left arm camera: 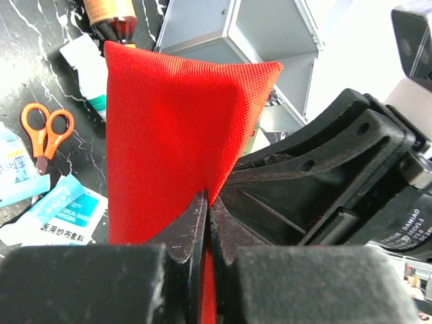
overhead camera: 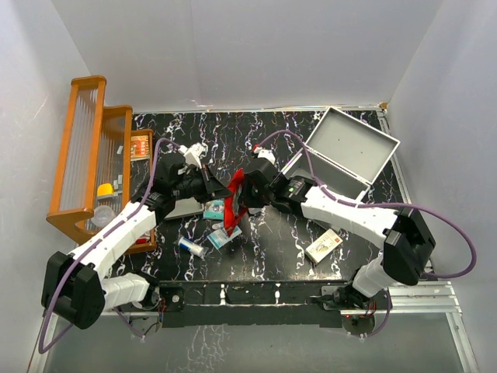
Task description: Organize the medicine kit
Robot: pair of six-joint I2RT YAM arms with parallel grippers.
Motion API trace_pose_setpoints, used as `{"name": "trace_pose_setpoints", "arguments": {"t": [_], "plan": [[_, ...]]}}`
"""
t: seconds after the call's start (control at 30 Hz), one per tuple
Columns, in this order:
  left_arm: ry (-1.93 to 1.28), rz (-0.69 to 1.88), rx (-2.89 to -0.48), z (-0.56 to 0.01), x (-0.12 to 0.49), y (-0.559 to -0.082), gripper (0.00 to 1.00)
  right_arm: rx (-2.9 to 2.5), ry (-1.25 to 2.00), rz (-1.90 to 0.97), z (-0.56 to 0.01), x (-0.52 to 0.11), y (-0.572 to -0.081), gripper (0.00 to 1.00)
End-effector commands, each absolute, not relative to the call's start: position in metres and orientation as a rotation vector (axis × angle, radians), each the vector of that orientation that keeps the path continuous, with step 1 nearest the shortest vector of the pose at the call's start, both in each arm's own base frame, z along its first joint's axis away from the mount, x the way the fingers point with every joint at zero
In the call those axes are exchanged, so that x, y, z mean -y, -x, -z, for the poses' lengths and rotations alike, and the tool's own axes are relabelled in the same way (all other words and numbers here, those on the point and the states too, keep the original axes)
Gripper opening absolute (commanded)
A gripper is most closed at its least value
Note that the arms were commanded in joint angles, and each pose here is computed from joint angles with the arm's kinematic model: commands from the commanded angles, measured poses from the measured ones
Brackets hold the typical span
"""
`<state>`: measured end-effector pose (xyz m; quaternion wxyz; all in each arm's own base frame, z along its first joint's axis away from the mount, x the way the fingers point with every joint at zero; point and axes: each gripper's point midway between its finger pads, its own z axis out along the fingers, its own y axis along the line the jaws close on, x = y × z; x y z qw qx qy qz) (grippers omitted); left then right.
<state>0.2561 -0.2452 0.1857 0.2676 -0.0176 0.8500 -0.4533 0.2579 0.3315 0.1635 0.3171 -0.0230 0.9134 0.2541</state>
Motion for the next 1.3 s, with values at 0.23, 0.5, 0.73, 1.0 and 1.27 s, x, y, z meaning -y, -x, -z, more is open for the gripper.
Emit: {"name": "trace_pose_setpoints", "arguments": {"t": [0.23, 0.5, 0.73, 1.0, 1.27], "plan": [[0.060, 0.889, -2.231, -0.231, 0.207, -0.282, 0.00, -2.117, 0.080, -0.919, -0.277, -0.333, -0.265, 0.33], [0.224, 0.506, -2.136, -0.271, 0.144, -0.301, 0.00, -2.154, 0.000, -0.776, -0.234, -0.304, -0.265, 0.44], [0.280, 0.412, -1.996, -0.325, 0.115, -0.296, 0.00, -2.266, 0.225, -0.719, -0.174, -0.332, -0.270, 0.51], [0.382, 0.349, -1.866, -0.381, 0.085, -0.285, 0.00, -2.374, 0.236, -0.778, -0.130, -0.388, -0.291, 0.49], [0.379, 0.360, -1.843, -0.395, 0.082, -0.277, 0.00, -2.457, 0.154, -0.678, -0.087, -0.405, -0.310, 0.46]]}}
